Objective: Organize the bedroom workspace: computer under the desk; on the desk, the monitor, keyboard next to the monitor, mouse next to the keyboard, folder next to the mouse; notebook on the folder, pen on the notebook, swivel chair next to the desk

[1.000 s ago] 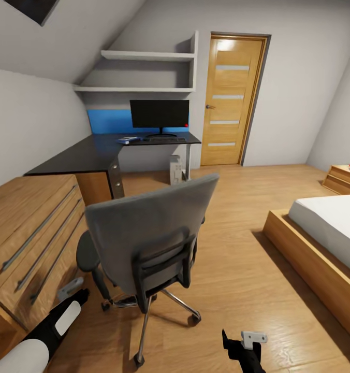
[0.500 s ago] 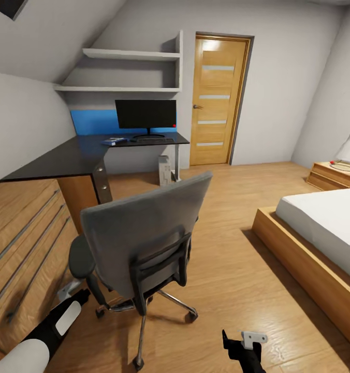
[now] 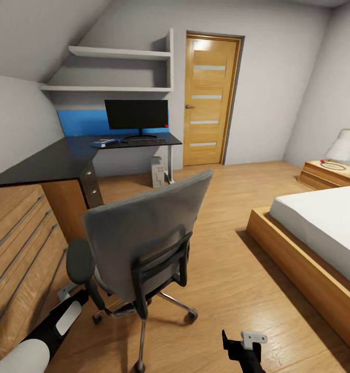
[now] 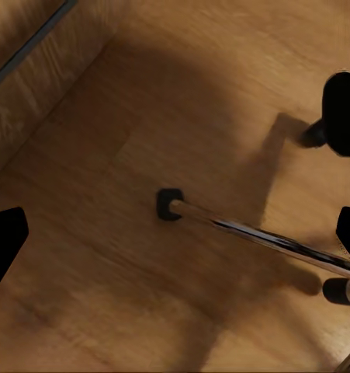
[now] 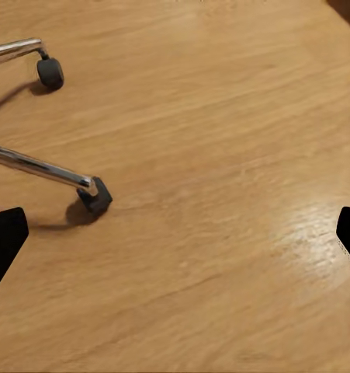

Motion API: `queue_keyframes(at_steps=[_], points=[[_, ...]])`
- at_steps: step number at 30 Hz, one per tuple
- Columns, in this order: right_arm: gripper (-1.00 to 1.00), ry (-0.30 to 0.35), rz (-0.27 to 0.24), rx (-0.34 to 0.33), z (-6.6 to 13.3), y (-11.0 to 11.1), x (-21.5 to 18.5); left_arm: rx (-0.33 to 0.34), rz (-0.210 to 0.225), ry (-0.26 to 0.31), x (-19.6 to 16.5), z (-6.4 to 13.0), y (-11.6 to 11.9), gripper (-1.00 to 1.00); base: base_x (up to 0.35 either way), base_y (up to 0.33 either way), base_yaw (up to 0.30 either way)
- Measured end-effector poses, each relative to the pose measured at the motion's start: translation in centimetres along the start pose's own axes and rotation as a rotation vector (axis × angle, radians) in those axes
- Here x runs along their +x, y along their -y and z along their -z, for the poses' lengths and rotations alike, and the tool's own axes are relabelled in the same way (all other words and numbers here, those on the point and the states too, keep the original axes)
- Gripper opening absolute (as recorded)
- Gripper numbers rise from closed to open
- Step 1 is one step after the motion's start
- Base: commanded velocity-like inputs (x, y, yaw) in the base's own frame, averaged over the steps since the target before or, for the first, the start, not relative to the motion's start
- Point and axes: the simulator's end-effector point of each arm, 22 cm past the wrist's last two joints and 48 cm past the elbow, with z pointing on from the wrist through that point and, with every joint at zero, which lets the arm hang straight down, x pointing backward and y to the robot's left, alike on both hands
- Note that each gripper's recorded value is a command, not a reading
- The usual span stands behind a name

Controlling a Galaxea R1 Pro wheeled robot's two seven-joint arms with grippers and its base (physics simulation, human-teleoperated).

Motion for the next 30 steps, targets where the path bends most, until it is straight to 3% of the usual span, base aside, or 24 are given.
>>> queue_keyframes(at_steps=[16, 30], points=[[1.0, 0.0, 0.0, -0.001, 0.0, -0.04, 0.01, 0.001, 0.003, -0.001, 0.22, 0.07, 0.25, 1.0, 0.154, -0.124, -0.218], [1.0, 0.0, 0.001, -0.003, 0.01, -0.15, 0.02, 0.004, -0.001, -0.002, 0.26, 0.09, 0.35, 1.0, 0.143, -0.008, -0.021]])
